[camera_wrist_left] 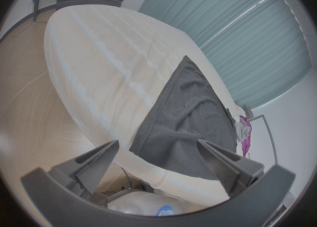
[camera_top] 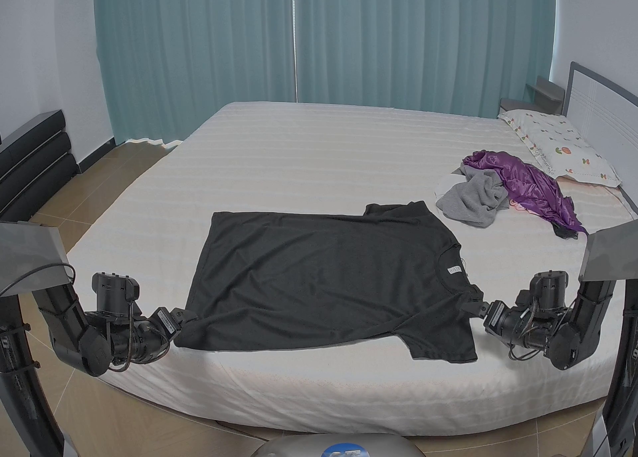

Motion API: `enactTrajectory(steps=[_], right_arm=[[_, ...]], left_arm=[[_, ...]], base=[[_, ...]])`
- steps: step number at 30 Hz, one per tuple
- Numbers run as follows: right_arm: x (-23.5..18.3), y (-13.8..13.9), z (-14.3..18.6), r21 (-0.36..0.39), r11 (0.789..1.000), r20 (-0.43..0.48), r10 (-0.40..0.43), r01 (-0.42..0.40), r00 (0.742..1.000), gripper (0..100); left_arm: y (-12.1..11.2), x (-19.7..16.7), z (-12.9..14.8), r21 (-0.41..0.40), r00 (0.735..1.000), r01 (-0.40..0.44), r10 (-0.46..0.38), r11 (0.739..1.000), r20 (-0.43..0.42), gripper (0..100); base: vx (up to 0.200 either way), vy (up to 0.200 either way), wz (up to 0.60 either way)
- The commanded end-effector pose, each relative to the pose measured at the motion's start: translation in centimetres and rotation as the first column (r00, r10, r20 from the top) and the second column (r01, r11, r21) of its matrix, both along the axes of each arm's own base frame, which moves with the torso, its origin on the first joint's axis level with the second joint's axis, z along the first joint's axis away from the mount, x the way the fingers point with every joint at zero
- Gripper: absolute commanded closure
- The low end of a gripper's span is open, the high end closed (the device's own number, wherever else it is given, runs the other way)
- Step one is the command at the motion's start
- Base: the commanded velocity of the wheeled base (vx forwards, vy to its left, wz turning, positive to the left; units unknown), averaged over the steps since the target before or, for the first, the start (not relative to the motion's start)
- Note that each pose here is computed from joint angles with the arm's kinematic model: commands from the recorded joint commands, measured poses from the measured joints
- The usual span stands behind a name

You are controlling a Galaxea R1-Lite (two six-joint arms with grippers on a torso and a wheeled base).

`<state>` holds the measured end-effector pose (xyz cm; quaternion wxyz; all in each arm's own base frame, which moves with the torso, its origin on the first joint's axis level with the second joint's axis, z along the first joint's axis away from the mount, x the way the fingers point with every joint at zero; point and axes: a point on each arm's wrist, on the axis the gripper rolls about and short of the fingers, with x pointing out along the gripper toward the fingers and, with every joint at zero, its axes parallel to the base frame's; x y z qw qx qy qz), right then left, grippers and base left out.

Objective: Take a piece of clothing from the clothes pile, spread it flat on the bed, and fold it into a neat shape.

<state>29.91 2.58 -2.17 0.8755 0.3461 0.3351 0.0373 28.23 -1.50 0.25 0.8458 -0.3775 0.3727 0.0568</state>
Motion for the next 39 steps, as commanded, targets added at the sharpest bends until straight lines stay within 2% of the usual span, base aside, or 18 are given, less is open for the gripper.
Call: enactTrajectory(steps=[1, 5, 9, 16, 23, 28, 29, 39], right_arm=[[-3.8, 0.1, 0.9, 0.003, 1.0, -0.056, 0.017, -0.017, 0.998, 0], [-5.8, 1.7, 0.3, 0.008, 0.998, -0.109, 0.07, -0.07, 0.992, 0], [-6.6, 3.1, 0.7, 0.08, 0.995, -0.145, 0.064, -0.053, 0.987, 0], [-6.5, 4.4, -0.9, 0.034, 0.999, -0.189, 0.016, -0.009, 0.982, 0], [-5.2, 5.0, -0.6, 0.084, 0.996, -0.157, -0.024, 0.037, 0.987, 0], [-4.7, 5.1, -0.3, 0.082, 0.995, -0.129, -0.037, 0.048, 0.991, 0], [-4.6, 5.1, -0.3, 0.08, 0.995, -0.126, -0.041, 0.051, 0.991, 100], [-5.5, 4.6, 0.1, 0.07, 0.995, -0.138, -0.06, 0.071, 0.989, 100]], left_arm=[[0.0, -0.1, 0.1, -0.001, 1.0, 0.0, 0.0, 1.0, 0.001, 0], [0.0, -0.1, 0.1, 0.001, 1.0, 0.001, -0.001, 1.0, 0.002, 0], [0.0, -0.1, 0.1, 0.002, 1.0, 0.0, 0.0, 1.0, 0.002, 0], [0.0, -0.1, 0.1, 0.001, 1.0, 0.001, -0.001, 1.0, 0.002, 0], [0.0, -0.1, 0.1, 0.002, 1.0, 0.0, 0.0, 1.0, 0.002, 0], [0.0, -0.1, 0.1, 0.002, 1.0, 0.0, 0.0, 1.0, 0.0, 0], [0.0, -0.1, 0.1, 0.002, 1.0, 0.0, 0.0, 1.0, 0.002, 0], [-0.1, -0.3, 0.0, 0.004, 1.0, 0.005, -0.005, 1.0, -0.005, 0]], base=[[0.0, 0.0, 0.0], [0.0, 0.0, 0.0], [0.0, 0.0, 0.0], [0.0, 0.0, 0.0], [0.0, 0.0, 0.0], [0.0, 0.0, 0.0], [0.0, 0.0, 0.0], [0.0, 0.0, 0.0]])
